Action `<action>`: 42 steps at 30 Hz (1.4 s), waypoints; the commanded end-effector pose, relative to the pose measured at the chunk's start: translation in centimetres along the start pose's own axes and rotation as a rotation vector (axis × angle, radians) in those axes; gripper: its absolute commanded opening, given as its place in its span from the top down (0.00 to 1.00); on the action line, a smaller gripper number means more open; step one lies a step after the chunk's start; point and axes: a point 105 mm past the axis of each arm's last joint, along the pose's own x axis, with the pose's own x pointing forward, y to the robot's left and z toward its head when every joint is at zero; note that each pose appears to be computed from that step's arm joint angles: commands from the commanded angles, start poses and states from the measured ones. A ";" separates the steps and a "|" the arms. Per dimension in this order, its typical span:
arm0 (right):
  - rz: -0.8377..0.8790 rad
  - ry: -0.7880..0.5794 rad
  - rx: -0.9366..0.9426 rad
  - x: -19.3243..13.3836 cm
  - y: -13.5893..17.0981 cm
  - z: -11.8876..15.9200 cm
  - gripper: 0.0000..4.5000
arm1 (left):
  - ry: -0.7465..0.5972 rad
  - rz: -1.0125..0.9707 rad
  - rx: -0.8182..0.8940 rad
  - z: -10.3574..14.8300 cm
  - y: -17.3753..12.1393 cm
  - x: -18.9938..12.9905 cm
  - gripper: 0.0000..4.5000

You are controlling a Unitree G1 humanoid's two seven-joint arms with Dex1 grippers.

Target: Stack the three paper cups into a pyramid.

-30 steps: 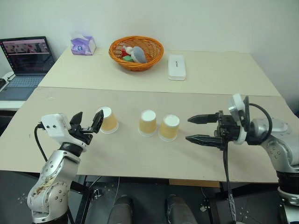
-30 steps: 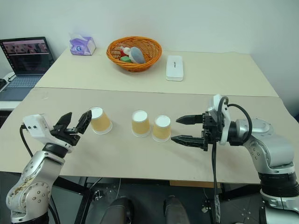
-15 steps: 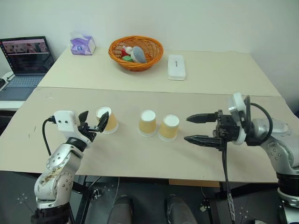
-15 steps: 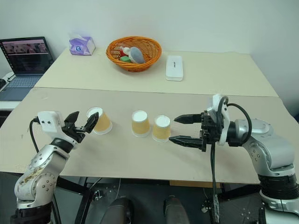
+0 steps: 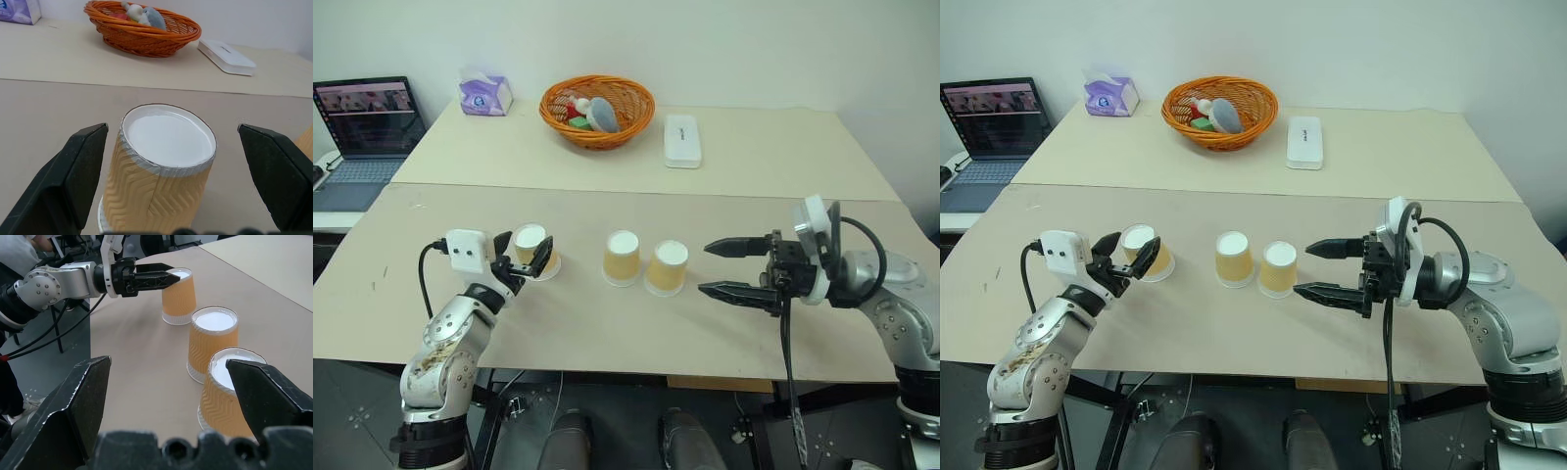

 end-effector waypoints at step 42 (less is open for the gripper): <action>-0.029 -0.033 -0.055 -0.3 -0.5 1.6 0.00 | -0.288 -0.245 0.225 10.0 -3.9 4.7 0.43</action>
